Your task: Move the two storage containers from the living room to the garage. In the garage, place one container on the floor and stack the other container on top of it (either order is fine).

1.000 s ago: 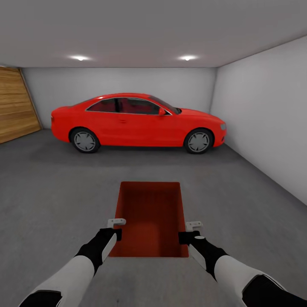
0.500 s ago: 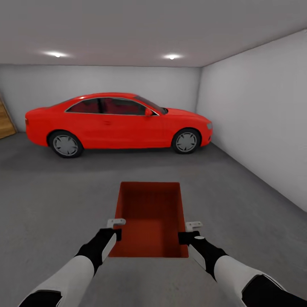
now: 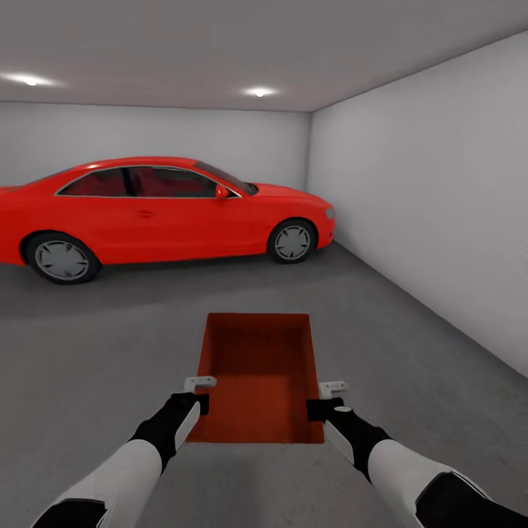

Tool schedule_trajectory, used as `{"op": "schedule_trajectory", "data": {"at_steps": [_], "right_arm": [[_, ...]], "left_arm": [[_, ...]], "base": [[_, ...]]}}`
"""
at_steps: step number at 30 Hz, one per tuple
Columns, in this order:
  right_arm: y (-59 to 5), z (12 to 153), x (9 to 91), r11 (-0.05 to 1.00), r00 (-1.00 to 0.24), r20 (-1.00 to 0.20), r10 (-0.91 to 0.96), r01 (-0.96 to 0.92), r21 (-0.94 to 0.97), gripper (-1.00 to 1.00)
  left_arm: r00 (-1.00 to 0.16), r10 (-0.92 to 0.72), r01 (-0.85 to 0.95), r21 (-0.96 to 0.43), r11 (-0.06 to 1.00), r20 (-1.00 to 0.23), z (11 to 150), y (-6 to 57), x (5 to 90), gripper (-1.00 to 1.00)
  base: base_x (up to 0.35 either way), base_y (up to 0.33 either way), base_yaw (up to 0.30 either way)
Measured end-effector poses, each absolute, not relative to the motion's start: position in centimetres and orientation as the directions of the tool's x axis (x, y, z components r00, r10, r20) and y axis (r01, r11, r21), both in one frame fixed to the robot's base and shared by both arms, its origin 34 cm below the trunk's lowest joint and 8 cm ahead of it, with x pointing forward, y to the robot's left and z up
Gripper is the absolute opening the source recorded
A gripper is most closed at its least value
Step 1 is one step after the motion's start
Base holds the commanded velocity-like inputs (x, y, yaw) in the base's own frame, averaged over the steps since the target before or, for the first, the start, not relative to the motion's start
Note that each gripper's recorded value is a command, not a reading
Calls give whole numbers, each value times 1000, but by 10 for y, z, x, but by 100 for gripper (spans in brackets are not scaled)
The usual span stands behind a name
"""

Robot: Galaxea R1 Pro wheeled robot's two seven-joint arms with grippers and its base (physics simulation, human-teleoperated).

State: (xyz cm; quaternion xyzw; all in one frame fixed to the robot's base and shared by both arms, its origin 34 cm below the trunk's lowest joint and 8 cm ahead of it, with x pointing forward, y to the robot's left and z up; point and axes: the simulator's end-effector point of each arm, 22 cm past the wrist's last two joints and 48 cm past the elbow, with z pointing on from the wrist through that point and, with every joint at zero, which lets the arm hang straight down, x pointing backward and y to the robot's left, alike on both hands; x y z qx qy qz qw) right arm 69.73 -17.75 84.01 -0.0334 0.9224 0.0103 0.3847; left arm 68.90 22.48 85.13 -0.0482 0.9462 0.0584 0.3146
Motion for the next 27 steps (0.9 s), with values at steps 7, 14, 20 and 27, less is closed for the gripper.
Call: {"op": "schedule_trajectory", "data": {"at_steps": [7,14,20,27], "right_arm": [[-177,836,695,998,-707,-705,-54,-70,-7,-100],[-177,835,696,998,-708,-704,-54,-70,-6,-100],[-177,833,695,998,-710,-702,-54,-70,-6,-100],[-177,831,694,998,-713,-699,-54,-70,-6,-100]], "left_arm": [[-802,-55,-128,81,989,-595,848,225,687,-100],[-803,-55,-127,81,989,-594,846,225,687,-100],[-805,-55,-127,81,989,-591,845,225,687,-100],[-807,-55,-127,82,989,-588,842,225,686,-100]], "base": [[322,0,-258],[322,0,-258],[322,0,-258],[322,0,-258]]}}
